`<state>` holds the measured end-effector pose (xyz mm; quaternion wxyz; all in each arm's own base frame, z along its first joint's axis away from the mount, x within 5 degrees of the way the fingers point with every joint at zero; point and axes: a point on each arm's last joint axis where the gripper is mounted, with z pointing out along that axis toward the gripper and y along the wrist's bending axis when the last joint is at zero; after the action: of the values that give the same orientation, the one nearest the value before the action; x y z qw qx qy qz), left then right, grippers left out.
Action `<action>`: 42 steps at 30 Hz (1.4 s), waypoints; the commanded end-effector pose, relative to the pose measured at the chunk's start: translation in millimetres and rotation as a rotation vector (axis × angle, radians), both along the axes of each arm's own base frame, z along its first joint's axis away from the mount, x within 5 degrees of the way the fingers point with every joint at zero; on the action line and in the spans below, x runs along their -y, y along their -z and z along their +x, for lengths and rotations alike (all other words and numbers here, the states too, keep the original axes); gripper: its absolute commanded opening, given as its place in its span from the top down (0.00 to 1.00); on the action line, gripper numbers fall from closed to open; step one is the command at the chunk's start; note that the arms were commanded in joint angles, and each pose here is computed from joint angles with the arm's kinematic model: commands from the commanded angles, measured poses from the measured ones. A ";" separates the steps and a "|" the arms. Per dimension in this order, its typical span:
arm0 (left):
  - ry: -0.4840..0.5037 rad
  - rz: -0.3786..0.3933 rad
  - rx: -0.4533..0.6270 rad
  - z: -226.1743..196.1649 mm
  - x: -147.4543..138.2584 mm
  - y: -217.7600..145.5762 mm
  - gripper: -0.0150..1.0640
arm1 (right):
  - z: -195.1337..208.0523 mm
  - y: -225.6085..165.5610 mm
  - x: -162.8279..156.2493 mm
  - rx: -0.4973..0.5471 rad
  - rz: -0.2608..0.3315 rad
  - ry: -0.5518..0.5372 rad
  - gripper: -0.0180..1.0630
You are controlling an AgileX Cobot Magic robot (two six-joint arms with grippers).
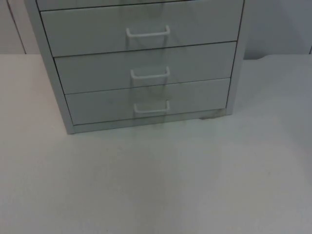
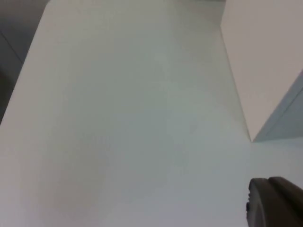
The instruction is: Open the drawer with the left hand, place the block into the drawer with the right hand, then close the drawer with the left hand.
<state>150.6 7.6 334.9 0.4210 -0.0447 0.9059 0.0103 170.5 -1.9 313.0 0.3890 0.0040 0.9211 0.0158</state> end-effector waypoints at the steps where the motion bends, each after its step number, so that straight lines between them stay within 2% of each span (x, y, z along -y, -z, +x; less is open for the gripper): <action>1: 0.004 -0.005 0.007 -5.5 0.4 2.5 0.99 | -1.4 0.5 -1.2 -0.002 0.001 -0.009 0.01; 5: 0.004 -0.016 0.025 -16.3 1.5 0.8 0.99 | -2.1 -0.3 -2.5 0.004 -0.006 -0.035 0.01; 10: 0.031 -0.024 0.092 -39.5 4.8 -9.1 0.99 | -17.1 -13.0 -6.2 0.088 -0.024 -0.093 0.01; 15: 0.047 -0.014 0.229 -84.8 7.3 -21.7 0.99 | -57.2 -36.8 -8.0 0.262 -0.051 -0.106 0.01; 17: 0.049 -0.011 0.254 -93.0 7.7 -23.1 0.99 | -61.8 -38.5 -8.5 0.276 -0.047 -0.107 0.01; 20: 0.068 0.043 0.318 -121.9 7.8 -24.0 0.99 | -94.1 -45.5 -13.3 0.341 -0.011 -0.126 0.01; 25: 0.065 0.055 0.409 -158.4 8.7 -20.7 0.99 | -129.6 -47.7 -15.0 0.410 -0.030 -0.140 0.01; 30: 0.063 0.062 0.479 -187.1 9.5 -13.6 0.99 | -160.5 -41.7 -17.1 0.437 -0.046 -0.163 0.01; 32: 0.058 0.069 0.486 -192.3 9.1 -11.5 0.99 | -166.5 -38.7 -17.5 0.443 -0.048 -0.165 0.01; 38: 0.056 0.073 0.356 -197.5 8.3 1.6 0.99 | -181.1 -5.7 -18.6 0.406 -0.039 -0.171 0.01; 42: 0.059 0.069 0.322 -191.8 8.3 9.7 0.99 | -186.2 11.6 -18.6 0.403 -0.035 -0.166 0.01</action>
<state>-40.5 -0.9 327.2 0.5671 -0.0053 0.8234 0.0182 -13.9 17.1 304.6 0.5610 -0.0810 0.8232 0.0323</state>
